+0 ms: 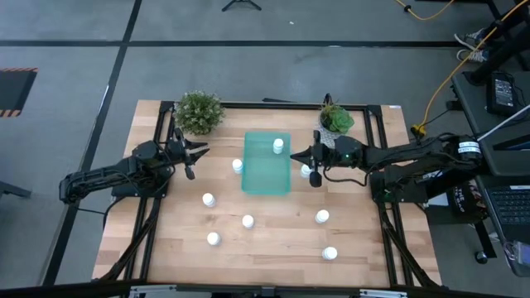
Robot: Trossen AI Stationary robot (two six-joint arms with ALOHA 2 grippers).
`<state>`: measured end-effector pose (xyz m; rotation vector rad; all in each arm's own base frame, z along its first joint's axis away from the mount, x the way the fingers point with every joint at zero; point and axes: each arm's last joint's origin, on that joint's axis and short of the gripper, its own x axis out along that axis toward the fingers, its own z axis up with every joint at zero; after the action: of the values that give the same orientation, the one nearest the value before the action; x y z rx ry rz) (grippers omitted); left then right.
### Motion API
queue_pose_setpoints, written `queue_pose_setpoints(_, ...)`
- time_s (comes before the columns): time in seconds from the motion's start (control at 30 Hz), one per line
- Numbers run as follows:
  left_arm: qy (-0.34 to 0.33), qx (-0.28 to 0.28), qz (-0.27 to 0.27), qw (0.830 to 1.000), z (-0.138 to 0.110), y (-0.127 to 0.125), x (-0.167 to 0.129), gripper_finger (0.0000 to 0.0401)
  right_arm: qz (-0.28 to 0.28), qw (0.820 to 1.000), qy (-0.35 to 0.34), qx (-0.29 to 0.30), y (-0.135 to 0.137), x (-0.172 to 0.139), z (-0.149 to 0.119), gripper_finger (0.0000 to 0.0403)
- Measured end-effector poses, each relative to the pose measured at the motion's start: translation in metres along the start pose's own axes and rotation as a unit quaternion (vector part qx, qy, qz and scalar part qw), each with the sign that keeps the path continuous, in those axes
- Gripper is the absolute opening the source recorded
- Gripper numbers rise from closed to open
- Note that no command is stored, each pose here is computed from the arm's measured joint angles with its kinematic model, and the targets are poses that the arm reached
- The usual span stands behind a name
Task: Pick and place pill bottles into a basket
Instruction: Put the white pill bottle into the green bin
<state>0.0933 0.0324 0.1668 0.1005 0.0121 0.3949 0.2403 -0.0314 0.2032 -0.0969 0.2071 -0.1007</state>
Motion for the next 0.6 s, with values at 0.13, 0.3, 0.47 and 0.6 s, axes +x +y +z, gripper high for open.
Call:
queue_pose_setpoints(0.13, 0.000, -0.011, 0.001, 1.000, 0.0000, 0.0000, 0.0000, 0.0160, 0.000, 1.000, 0.000, 0.001, 0.0000, 0.0000, 0.0000, 0.0005)
queue_pose_setpoints(0.3, 0.000, -0.027, 0.005, 1.000, 0.0000, 0.0003, 0.0000, 0.0207, 0.000, 1.000, -0.003, 0.001, -0.0001, 0.0000, 0.0005, 0.0002)
queue_pose_setpoints(0.47, 0.000, -0.006, 0.001, 1.000, 0.0000, 0.0001, 0.0000, 0.0217, -0.001, 1.000, -0.004, 0.001, -0.0002, 0.0000, 0.0009, 0.0004)
queue_pose_setpoints(0.6, -0.001, -0.006, -0.007, 1.000, 0.0000, -0.0004, 0.0000, 0.0215, -0.001, 1.000, -0.004, 0.001, -0.0001, 0.0000, 0.0009, 0.0003)
